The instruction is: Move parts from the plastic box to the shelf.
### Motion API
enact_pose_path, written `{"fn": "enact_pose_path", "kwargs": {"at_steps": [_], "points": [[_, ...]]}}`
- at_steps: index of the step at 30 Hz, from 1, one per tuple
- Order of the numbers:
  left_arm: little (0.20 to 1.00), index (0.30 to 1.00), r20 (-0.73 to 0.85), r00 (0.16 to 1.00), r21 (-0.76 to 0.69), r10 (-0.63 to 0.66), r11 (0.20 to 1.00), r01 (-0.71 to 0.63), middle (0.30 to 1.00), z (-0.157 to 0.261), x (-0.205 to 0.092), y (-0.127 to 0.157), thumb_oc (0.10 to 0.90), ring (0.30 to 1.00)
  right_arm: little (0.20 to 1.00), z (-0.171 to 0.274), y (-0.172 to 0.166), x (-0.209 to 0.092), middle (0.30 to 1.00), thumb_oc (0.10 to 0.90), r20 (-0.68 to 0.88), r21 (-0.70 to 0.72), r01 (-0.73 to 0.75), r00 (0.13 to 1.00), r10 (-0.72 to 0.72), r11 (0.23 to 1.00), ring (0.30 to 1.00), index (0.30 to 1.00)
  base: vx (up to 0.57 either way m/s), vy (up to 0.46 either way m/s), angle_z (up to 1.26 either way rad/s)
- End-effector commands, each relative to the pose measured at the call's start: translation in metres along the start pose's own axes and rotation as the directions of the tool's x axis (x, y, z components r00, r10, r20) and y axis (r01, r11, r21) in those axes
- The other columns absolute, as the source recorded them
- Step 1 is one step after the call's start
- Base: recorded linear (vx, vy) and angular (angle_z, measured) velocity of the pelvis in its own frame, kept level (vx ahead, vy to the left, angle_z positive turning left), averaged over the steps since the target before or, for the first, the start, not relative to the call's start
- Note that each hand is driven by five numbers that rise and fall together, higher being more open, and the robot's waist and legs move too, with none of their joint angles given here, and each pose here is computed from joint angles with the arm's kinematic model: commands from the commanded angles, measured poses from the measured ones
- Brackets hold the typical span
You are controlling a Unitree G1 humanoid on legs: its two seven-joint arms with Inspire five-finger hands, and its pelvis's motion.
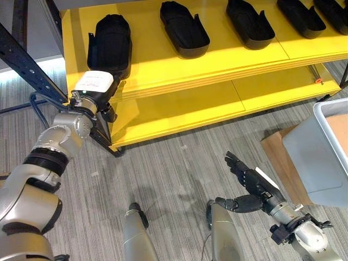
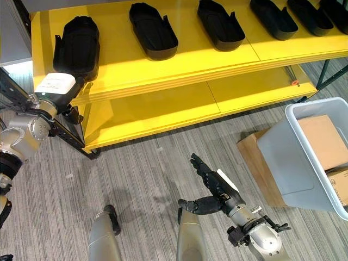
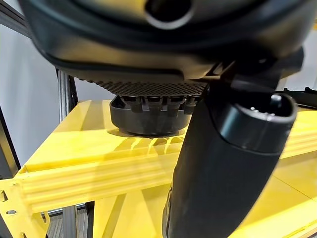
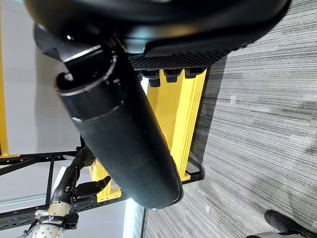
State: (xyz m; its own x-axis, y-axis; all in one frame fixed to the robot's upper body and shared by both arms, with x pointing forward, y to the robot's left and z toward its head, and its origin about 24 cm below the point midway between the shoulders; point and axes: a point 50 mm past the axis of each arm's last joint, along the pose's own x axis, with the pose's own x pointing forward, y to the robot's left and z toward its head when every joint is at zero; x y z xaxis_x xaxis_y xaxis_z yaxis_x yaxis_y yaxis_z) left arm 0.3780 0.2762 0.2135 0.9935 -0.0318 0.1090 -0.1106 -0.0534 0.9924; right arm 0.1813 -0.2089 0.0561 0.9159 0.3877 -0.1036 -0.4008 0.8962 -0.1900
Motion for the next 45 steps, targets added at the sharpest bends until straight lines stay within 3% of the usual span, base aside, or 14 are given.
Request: {"fn": "enact_pose_path", "kwargs": {"at_steps": [1, 33, 45], "points": [[1.000, 1.000, 0.012, 0.978, -0.038, 0.207, 0.978, -0.207, 1.000, 0.004, 0.010, 0.065, 0.900, 1.000, 1.000, 0.026, -0.006, 0.003, 1.000, 0.900, 0.150, -0.016, -0.002, 0.989, 0.004, 1.000, 1.000, 1.000, 0.08, -0.009, 0.00], [1.000, 1.000, -0.071, 0.984, -0.103, 0.163, 0.980, -0.170, 1.000, -0.002, 0.018, 0.056, 0.900, 1.000, 1.000, 0.020, -0.007, 0.002, 1.000, 0.900, 0.121, 0.004, -0.004, 0.993, 0.003, 1.000, 1.000, 1.000, 0.00, 0.000, 0.00], [1.000, 1.000, 0.000, 0.984, -0.095, 0.178, 0.980, -0.177, 1.000, 0.012, 0.017, 0.058, 0.900, 1.000, 1.000, 0.018, -0.008, 0.001, 1.000, 0.900, 0.114, 0.005, 0.001, 0.993, -0.002, 1.000, 1.000, 1.000, 0.00, -0.001, -0.01]]}}
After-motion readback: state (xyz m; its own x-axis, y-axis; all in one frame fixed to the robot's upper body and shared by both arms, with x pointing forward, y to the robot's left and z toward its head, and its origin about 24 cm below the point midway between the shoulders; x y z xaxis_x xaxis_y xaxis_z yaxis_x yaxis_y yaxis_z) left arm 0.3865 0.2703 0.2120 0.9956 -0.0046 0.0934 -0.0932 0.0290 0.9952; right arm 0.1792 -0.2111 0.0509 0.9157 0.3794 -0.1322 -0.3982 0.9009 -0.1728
